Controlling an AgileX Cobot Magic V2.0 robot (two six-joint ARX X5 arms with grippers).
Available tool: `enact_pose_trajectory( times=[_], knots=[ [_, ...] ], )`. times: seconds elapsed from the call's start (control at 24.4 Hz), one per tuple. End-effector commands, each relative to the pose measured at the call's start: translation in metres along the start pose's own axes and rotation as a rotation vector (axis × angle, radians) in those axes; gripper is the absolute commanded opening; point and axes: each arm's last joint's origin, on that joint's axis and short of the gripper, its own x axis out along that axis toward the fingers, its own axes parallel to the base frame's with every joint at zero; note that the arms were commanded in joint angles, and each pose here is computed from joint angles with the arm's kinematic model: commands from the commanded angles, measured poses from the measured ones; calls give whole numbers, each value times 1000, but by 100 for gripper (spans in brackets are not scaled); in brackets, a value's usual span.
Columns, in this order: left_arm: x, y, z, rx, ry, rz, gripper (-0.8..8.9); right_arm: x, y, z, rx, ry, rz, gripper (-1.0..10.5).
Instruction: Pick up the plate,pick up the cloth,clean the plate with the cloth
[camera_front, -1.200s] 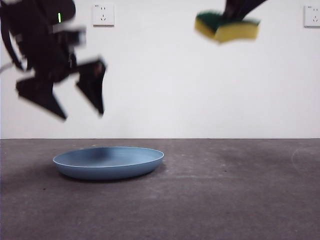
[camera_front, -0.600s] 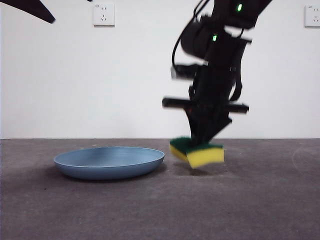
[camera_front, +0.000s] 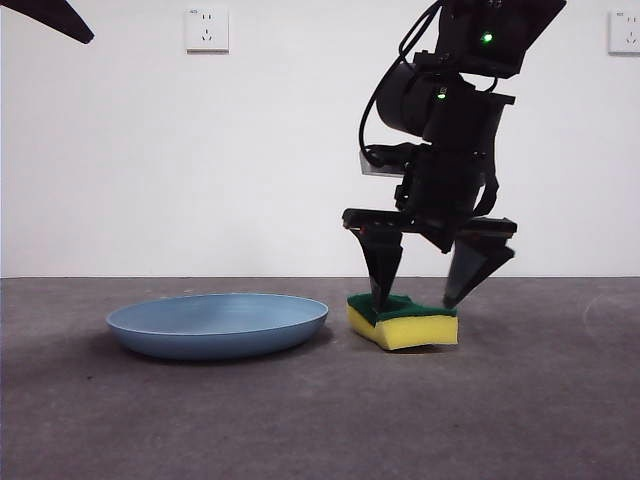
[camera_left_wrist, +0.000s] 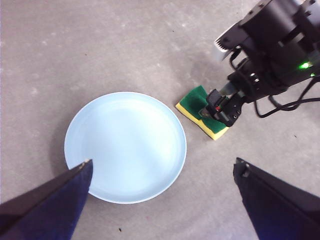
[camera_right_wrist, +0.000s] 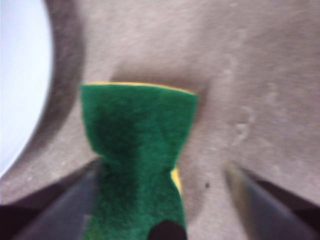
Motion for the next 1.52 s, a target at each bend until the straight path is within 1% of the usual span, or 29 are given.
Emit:
enact_pose_trajectory(
  times=[0.04,0.12,0.16,0.2,0.25,0.29,0.33,0.37,0.45,0.49,0.57,0.66,0.78,0.86,1.02,1.19,1.23,1.35,1.52],
  knots=[
    [1,0,0,-2,-8,9,471,-17,0,2,8,-40,6,437],
    [1,0,1,1,-17,28,471,-37,0,3,8,-79,10,426],
    [1,1,1,6,-24,33,466,-50,0,4,-3,-108,13,334],
    [1,1,2,17,-28,50,455,-64,-1,4,-13,-137,15,212],
    [1,2,2,34,-30,68,369,-80,-1,4,-23,-170,18,68],
    [1,2,2,54,-30,81,217,-96,-1,3,-33,-205,21,-23],
    [1,2,2,82,-33,96,36,-116,-2,1,-45,-251,23,-11],
    [1,3,3,127,-46,122,-3,-137,-3,-3,-48,-301,28,-11],
    [1,5,7,159,-79,193,-8,-173,-4,-10,-67,-394,60,-11],
    [0,5,8,158,-88,220,-8,-193,-5,-16,-79,-447,80,-11],
    [-5,5,8,157,-105,228,-8,-226,-7,-29,-103,-536,77,-12],
    [-11,4,9,158,-141,224,-8,-254,-9,-41,-105,-621,79,-12],
    [-20,3,8,159,-195,221,-8,-277,-12,-62,-104,-719,80,-12],
    [-25,3,0,160,-246,219,-8,-275,-14,-81,-102,-748,77,-12],
    [-24,6,-27,160,-307,214,-8,-253,-18,-111,-75,-777,8,-12],
    [-15,10,-64,154,-354,196,-8,-226,-21,-142,-67,-806,8,-12],
    [-12,11,-71,153,-365,181,-8,-222,-21,-146,-67,-805,8,-12],
    [-7,12,-88,91,-408,142,-8,-212,-22,-154,-71,-781,5,-12],
    [-6,13,-90,75,-422,135,-3,-211,-22,-153,-69,-770,4,-1]
  ],
)
